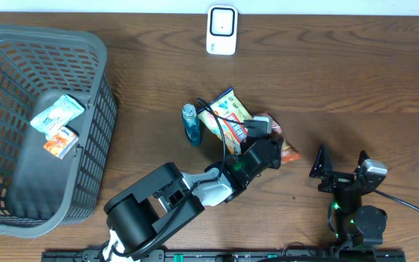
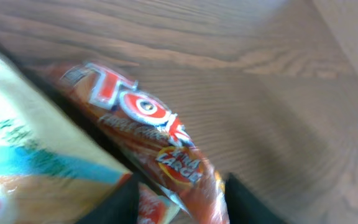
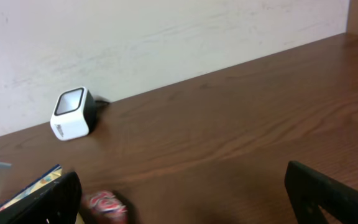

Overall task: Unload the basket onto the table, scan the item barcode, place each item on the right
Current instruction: 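Open the left gripper to release the wafer on the table, then move the left gripper into the basket and grasp the orange box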

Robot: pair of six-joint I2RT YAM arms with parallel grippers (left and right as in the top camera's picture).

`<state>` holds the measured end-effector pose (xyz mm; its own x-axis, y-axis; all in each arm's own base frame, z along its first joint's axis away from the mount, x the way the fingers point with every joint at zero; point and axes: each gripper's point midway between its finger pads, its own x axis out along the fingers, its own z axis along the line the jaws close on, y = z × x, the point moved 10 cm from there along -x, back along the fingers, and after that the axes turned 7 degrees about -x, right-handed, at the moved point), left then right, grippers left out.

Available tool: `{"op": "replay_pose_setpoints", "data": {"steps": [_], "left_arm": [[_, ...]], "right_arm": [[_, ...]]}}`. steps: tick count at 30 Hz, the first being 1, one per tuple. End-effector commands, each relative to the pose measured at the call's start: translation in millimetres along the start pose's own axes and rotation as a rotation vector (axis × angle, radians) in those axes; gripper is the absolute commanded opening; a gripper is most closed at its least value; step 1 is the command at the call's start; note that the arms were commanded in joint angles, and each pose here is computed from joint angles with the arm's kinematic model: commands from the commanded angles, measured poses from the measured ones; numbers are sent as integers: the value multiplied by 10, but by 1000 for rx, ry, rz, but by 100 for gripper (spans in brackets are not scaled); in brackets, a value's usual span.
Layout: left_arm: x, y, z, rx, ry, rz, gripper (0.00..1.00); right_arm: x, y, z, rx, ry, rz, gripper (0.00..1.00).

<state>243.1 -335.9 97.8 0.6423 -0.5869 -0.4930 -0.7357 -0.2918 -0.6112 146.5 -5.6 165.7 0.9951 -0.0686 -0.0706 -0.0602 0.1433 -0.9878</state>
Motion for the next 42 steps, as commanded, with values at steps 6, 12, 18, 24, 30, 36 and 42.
{"op": "replay_pose_setpoints", "data": {"steps": [6,12,18,24,30,36,42], "left_arm": [[-145,-230,-236,143,46,10,60],[-557,-651,-318,180,-53,-69,61],[-1212,-1251,-645,296,-37,-141,61],[-2073,-2094,-599,256,-210,-227,62],[-2984,-2754,-56,-48,-414,-433,66],[-3700,-2874,589,-339,-670,-628,83],[-3972,-2637,1332,-716,-1001,-602,83]], "right_arm": [[-1,10,15,-14,-7,-1,99],[-1,10,15,-14,-7,-1,99],[-1,10,15,-14,-7,-1,99],[-1,10,15,-14,-7,-1,99],[-1,10,15,-14,-7,-1,99],[-1,10,15,-14,-7,-1,99],[-1,10,15,-14,-7,-1,99]]}}
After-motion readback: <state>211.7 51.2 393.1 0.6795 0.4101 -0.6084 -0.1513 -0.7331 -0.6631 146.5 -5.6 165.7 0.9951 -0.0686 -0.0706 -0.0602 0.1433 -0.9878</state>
